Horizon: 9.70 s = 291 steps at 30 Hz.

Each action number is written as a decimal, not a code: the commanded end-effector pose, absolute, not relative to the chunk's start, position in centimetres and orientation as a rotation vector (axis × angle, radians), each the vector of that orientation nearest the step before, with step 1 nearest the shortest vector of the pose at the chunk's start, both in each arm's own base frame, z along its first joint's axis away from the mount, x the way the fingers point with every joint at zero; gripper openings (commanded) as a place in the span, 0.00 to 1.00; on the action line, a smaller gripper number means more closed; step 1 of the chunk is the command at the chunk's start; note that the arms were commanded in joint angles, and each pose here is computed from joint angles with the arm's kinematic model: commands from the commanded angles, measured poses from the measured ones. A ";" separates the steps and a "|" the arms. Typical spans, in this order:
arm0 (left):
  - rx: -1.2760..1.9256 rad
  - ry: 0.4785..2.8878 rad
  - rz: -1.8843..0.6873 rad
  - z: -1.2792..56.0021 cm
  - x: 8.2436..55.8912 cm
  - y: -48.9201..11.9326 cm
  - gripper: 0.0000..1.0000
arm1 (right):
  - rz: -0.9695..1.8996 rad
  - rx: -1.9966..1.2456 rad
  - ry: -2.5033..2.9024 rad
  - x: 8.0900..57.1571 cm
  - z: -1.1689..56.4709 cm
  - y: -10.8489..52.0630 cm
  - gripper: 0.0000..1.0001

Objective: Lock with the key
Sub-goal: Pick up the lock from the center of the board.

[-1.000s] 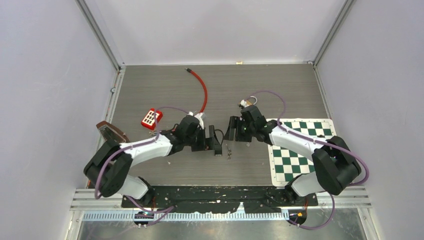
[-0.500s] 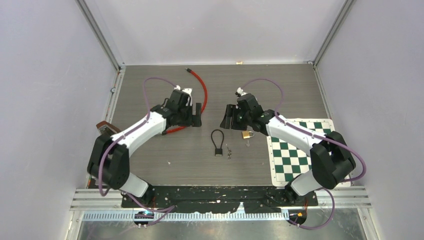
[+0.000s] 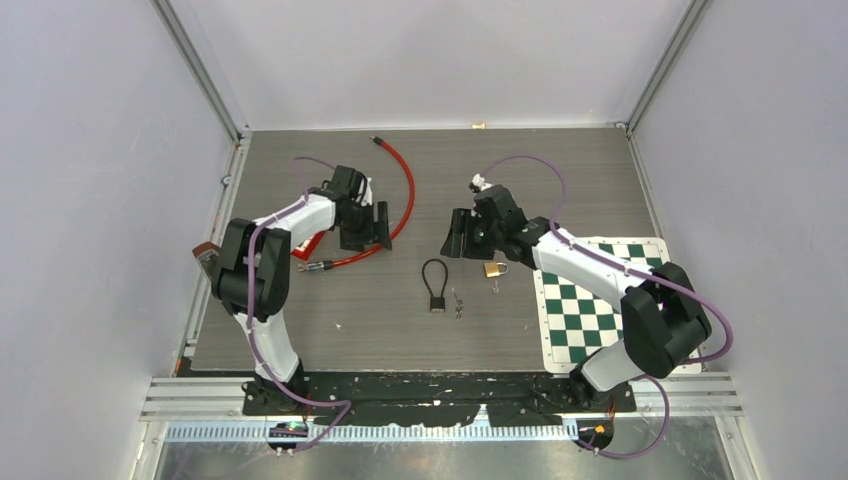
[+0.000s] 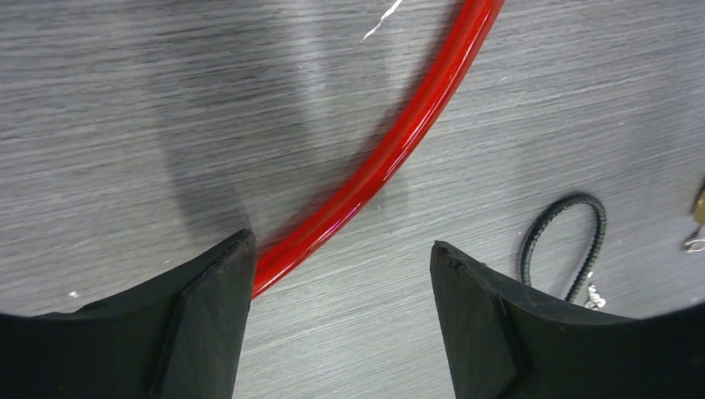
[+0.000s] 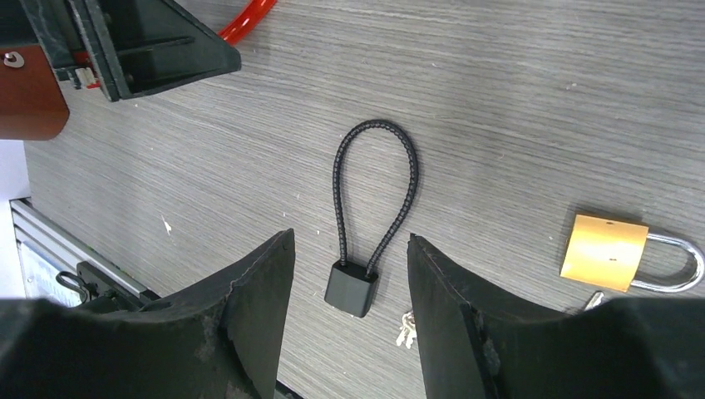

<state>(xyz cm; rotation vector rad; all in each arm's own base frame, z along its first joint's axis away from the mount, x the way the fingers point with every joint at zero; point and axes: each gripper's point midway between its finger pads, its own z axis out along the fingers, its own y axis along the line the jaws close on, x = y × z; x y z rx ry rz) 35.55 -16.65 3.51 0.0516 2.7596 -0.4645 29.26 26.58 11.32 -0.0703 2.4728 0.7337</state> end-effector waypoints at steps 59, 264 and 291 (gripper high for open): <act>0.555 2.695 -0.024 2.3 28.9 -19.7 0.00 | 0.809 -0.041 2.420 32.3 13.4 28.1 0.62; 0.923 1.676 -1.225 31.9 25.3 -27.2 0.00 | 1.645 -0.450 0.914 24.5 56.3 34.6 0.36; 1.120 2.043 -1.139 24.2 20.0 -24.1 0.00 | 1.165 -1.035 1.381 26.4 43.8 37.0 0.82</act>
